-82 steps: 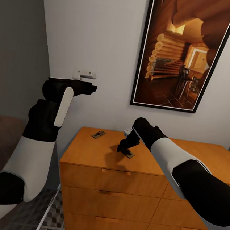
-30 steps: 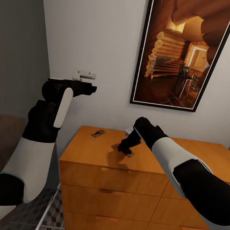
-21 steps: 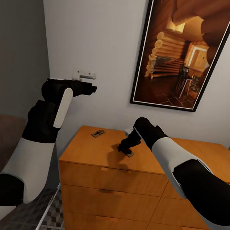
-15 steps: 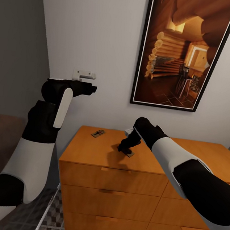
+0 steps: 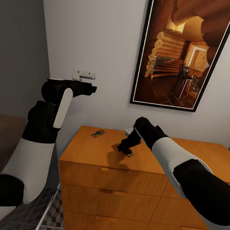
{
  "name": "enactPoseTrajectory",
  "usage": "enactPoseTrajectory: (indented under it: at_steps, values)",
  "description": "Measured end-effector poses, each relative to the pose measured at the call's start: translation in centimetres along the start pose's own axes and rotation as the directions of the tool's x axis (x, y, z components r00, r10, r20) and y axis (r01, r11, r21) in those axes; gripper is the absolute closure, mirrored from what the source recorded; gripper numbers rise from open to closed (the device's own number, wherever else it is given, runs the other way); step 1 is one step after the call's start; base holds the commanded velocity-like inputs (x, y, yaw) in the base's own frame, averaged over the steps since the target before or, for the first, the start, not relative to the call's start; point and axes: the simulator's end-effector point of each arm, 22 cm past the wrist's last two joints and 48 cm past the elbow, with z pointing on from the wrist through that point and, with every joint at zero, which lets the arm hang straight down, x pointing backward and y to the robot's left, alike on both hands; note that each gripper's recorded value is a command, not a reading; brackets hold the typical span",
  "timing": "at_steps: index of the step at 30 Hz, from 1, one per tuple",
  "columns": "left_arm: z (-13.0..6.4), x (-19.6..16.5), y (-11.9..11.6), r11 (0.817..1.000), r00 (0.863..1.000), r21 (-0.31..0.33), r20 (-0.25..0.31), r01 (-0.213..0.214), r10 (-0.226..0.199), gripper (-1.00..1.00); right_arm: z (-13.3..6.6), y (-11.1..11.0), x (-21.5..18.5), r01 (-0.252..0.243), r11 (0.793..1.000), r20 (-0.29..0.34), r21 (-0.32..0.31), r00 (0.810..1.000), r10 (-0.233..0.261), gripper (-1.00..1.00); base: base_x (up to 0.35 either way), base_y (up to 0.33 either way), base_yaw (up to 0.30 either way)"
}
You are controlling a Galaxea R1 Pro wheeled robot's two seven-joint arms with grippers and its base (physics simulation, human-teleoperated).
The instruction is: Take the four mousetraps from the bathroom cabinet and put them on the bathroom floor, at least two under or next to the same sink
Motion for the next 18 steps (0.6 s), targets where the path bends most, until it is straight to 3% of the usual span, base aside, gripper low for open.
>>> enactPoseTrajectory:
  at_steps: [18]
  values:
    - [-0.27, 0.19, -0.05, 1.000, 1.000, 0.002, 0.005, 0.003, -0.003, -1.00, 0.00, 0.02, -0.02, 0.000, 1.000, 0.000, 0.000, 1.000, 0.000, -1.00, 0.000, 0.000, 0.000]
